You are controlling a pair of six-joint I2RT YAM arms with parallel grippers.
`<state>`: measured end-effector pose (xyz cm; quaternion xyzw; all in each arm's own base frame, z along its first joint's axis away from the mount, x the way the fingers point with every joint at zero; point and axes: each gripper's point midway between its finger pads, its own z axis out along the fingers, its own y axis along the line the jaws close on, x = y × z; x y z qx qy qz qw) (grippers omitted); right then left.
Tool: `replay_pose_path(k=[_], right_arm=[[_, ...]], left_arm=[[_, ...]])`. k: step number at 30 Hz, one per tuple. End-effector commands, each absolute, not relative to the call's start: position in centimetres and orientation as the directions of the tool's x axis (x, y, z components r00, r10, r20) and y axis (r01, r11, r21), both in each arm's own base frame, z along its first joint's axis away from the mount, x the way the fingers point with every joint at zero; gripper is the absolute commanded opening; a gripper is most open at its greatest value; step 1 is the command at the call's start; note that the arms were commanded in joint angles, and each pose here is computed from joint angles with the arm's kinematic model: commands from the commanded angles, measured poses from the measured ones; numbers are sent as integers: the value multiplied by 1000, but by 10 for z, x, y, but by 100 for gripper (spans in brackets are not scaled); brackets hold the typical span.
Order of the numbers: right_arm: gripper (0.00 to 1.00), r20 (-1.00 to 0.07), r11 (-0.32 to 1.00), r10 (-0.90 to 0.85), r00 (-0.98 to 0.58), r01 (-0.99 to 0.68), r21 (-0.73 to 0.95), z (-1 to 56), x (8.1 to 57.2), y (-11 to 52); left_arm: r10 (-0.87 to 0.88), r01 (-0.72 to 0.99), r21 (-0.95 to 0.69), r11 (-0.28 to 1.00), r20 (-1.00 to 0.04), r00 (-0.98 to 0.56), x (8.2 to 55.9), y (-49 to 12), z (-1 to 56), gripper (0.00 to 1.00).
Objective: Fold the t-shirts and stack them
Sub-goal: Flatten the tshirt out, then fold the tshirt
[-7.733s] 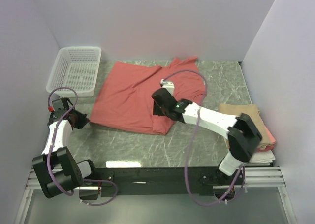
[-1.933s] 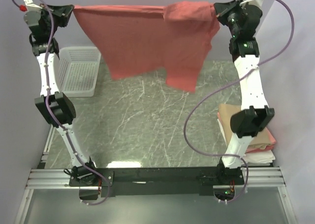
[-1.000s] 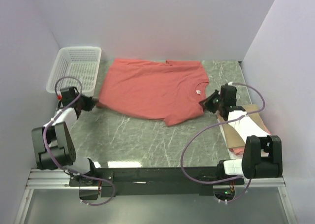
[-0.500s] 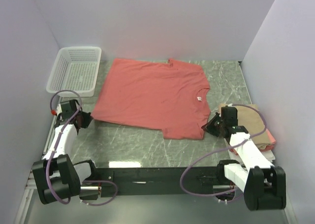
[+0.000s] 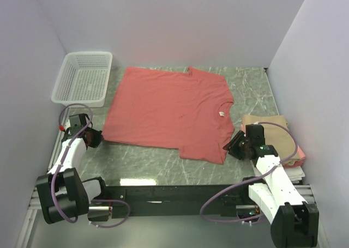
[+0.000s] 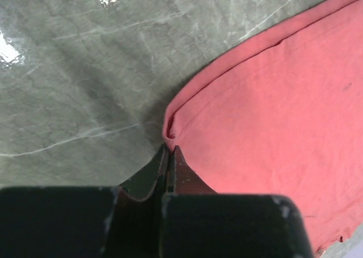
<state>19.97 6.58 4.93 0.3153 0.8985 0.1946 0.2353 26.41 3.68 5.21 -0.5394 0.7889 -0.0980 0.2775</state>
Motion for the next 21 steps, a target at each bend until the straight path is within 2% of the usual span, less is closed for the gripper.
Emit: replay_pose_path(k=[1, 4, 7, 9, 17, 21], right_arm=[[49, -383, 763, 631, -675, 450, 463, 62, 205, 66], [50, -443, 818, 562, -699, 391, 422, 78, 213, 87], [51, -508, 870, 493, -706, 385, 309, 79, 225, 92], [50, -480, 878, 479, -735, 396, 271, 64, 227, 95], [47, -487, 901, 432, -759, 383, 202, 40, 250, 98], [45, -479, 904, 427, -767, 367, 219, 31, 254, 104]], left_arm=[[-890, -770, -467, 435, -352, -289, 270, 38, 53, 1], [-892, -763, -475, 437, -340, -299, 271, 34, 52, 1], [-888, -768, -463, 443, -348, -302, 271, 37, 52, 1], [-889, -765, -467, 443, -342, -306, 271, 35, 52, 1], [-885, -762, -463, 453, -336, -322, 270, 33, 51, 1], [-881, -757, -466, 458, -350, -317, 272, 35, 55, 1]])
